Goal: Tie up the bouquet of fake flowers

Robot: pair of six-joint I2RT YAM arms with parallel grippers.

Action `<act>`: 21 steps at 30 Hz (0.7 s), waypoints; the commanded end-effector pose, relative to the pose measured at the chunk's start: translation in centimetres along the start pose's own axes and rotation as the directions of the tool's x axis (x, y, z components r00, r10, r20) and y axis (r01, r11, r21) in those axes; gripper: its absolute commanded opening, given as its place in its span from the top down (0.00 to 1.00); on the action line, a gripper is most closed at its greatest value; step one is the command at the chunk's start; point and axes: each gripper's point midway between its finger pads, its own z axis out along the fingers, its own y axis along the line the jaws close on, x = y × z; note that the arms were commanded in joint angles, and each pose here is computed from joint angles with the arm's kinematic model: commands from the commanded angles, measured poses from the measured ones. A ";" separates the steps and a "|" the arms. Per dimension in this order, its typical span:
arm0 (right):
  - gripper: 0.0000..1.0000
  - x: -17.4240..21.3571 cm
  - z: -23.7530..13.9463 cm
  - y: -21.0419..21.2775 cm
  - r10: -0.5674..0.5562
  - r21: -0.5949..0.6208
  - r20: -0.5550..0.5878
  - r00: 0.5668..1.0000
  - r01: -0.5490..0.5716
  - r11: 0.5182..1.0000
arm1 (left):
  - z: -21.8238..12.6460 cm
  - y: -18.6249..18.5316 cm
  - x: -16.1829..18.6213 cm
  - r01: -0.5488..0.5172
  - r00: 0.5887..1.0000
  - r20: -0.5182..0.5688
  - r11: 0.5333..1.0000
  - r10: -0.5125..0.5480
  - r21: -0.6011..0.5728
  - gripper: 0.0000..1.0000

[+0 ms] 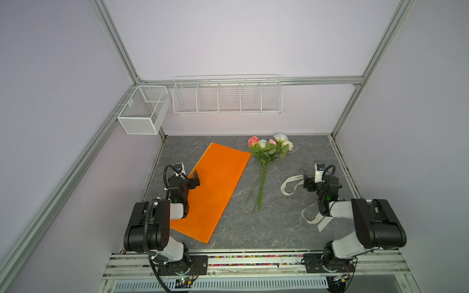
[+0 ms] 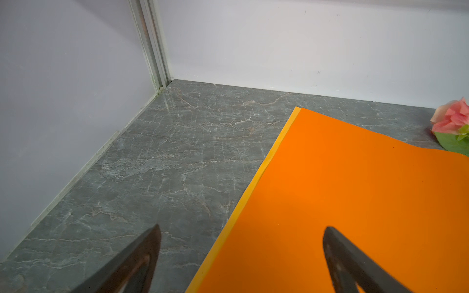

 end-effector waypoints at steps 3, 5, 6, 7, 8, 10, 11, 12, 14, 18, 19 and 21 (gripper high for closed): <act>0.12 -5.3 -2.6 1.0 0.054 -0.021 -0.069 0.996 -0.056 0.998 | -2.8 1.6 -4.5 0.161 0.984 -0.055 0.978 -0.169 -0.129 0.01; 0.12 -6.8 -3.5 1.4 0.221 -0.019 -0.159 0.962 -0.227 0.974 | -3.6 0.8 -4.8 0.208 0.966 -0.132 0.973 -0.220 -0.102 0.01; 0.12 -7.7 -3.9 2.3 0.299 -0.046 -0.217 0.929 -0.315 0.948 | -3.8 -0.1 -4.7 0.247 0.954 -0.160 0.967 -0.255 -0.065 0.01; 0.12 -8.0 -4.2 3.8 0.335 -0.112 -0.292 0.896 -0.380 0.918 | -3.8 -1.4 -4.4 0.291 0.940 -0.186 0.957 -0.287 -0.002 0.00; 0.12 -8.5 -4.3 5.8 0.352 -0.202 -0.341 0.872 -0.433 0.878 | -3.8 -2.8 -4.1 0.320 0.931 -0.209 0.944 -0.299 0.075 0.03; 0.12 -8.6 -4.2 9.6 0.408 -0.312 -0.435 0.803 -0.559 0.768 | -4.0 -6.0 -2.6 0.422 0.877 -0.338 0.884 -0.342 0.200 0.15; 0.12 -8.6 -4.2 11.1 0.401 -0.351 -0.469 0.787 -0.583 0.733 | -4.3 -7.2 -1.8 0.461 0.847 -0.403 0.857 -0.346 0.232 0.19; 0.12 -8.9 -4.3 13.7 0.363 -0.413 -0.513 0.778 -0.594 0.690 | -4.4 -8.1 -0.5 0.501 0.808 -0.472 0.834 -0.354 0.232 0.23; 0.12 -7.7 -4.0 17.1 0.310 -0.405 -0.586 0.748 -0.602 0.688 | -4.9 -9.1 2.1 0.533 0.747 -0.563 0.824 -0.353 0.190 0.25; 0.09 -5.3 -2.4 23.1 0.212 -0.368 -0.648 0.731 -0.544 0.754 | -5.8 -9.3 5.5 0.548 0.682 -0.634 0.829 -0.365 0.113 0.25; 0.09 -5.0 -2.0 24.6 0.177 -0.381 -0.662 0.729 -0.530 0.758 | -6.0 -9.5 6.0 0.560 0.669 -0.647 0.821 -0.367 0.114 0.25; 0.09 -4.1 -1.0 27.1 0.134 -0.384 -0.690 0.711 -0.516 0.765 | -6.2 -9.8 6.8 0.566 0.643 -0.677 0.817 -0.357 0.107 0.25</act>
